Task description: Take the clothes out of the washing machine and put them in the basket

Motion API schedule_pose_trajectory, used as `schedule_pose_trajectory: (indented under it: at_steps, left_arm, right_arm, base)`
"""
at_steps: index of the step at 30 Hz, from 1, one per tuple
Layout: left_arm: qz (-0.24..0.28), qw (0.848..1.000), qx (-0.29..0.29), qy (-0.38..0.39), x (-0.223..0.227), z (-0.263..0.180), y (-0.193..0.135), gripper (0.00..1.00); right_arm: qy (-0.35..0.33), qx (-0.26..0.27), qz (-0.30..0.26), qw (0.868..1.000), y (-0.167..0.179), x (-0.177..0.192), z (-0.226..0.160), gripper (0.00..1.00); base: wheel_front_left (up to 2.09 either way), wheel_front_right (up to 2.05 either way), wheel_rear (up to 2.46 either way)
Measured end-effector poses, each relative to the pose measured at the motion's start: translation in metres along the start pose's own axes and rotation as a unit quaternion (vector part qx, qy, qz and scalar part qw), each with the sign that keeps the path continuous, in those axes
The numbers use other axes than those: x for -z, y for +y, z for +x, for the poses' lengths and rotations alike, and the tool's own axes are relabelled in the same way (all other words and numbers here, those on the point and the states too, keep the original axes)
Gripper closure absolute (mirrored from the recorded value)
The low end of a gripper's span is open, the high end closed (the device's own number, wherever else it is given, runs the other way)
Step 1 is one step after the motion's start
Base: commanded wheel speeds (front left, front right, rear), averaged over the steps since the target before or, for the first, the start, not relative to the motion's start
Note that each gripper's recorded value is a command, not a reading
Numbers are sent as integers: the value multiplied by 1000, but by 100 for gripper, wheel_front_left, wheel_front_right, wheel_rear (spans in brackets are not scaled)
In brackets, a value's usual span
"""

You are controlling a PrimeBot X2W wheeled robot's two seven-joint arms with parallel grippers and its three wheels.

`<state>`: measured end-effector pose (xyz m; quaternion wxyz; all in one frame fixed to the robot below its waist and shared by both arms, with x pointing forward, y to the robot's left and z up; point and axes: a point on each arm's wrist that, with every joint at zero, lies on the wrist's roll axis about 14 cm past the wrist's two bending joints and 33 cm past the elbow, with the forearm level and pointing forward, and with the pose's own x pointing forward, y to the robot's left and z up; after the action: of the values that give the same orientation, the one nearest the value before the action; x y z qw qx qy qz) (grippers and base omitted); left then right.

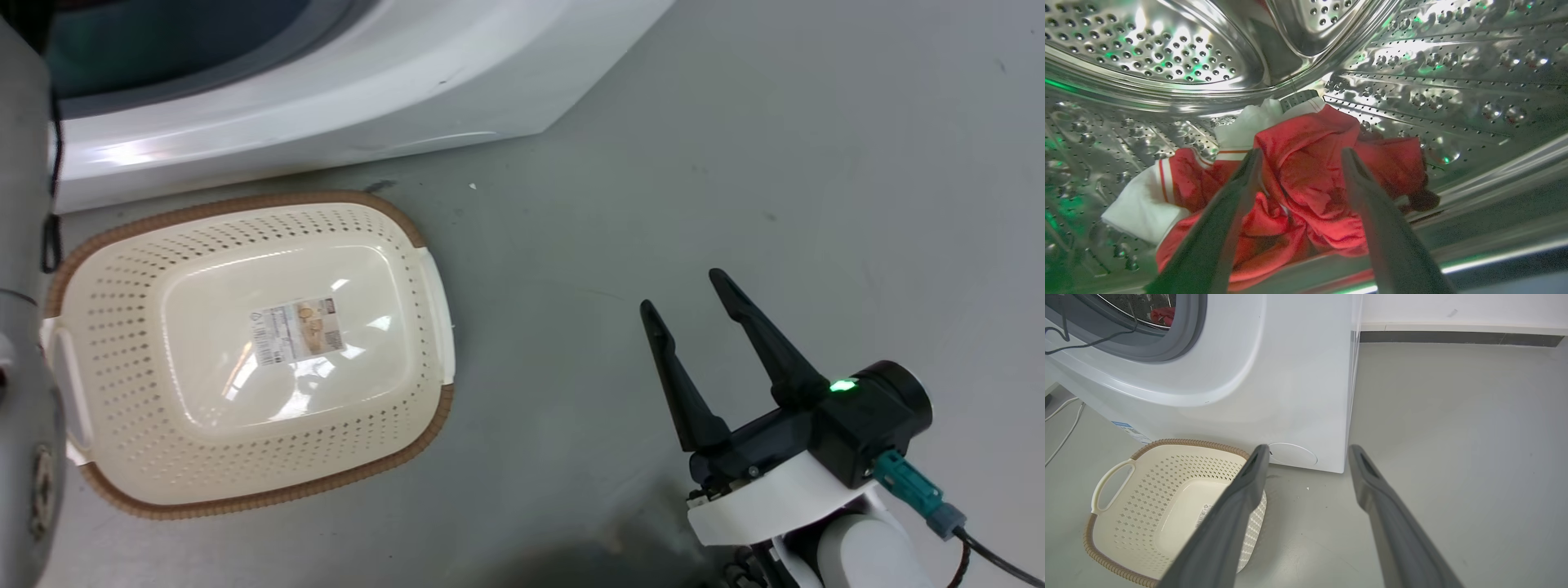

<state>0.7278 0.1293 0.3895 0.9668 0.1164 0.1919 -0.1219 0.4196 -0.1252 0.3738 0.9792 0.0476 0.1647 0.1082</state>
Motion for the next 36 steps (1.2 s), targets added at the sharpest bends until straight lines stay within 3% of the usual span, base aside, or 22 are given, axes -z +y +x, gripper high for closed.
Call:
schedule_pose_trajectory:
  at_steps: [19, 20, 21, 22, 26, 36]
  left_arm:
    - [1, 982, 15, 187, 75, 39, -11, 0]
    - [-1, 982, 14, 188, 75, 41, -10, 25]
    - [-1, 982, 13, 187, 76, 42, -9, 76]
    - [-2, 982, 13, 188, 77, 43, -9, 100]
    - [-7, 987, -3, 163, 68, 45, -2, 100]
    - [-12, 999, -32, -4, 15, 41, 12, 100]
  right_arm:
    - [32, 15, 33, 999, 1, 24, -17, 0]
    - [32, 17, 35, 999, 0, 24, -17, 0]
    - [34, 19, 35, 999, -1, 26, -18, 0]
    - [35, 20, 35, 999, -1, 27, -18, 0]
    - [36, 19, 36, 999, -1, 27, -19, 0]
    - [19, 21, 32, 999, -6, 18, -13, 0]
  base:
    - [0, 0, 0]
    - [0, 0, 0]
    - [0, 0, 0]
    - [0, 0, 0]
    - [0, 0, 0]
    - [0, 0, 0]
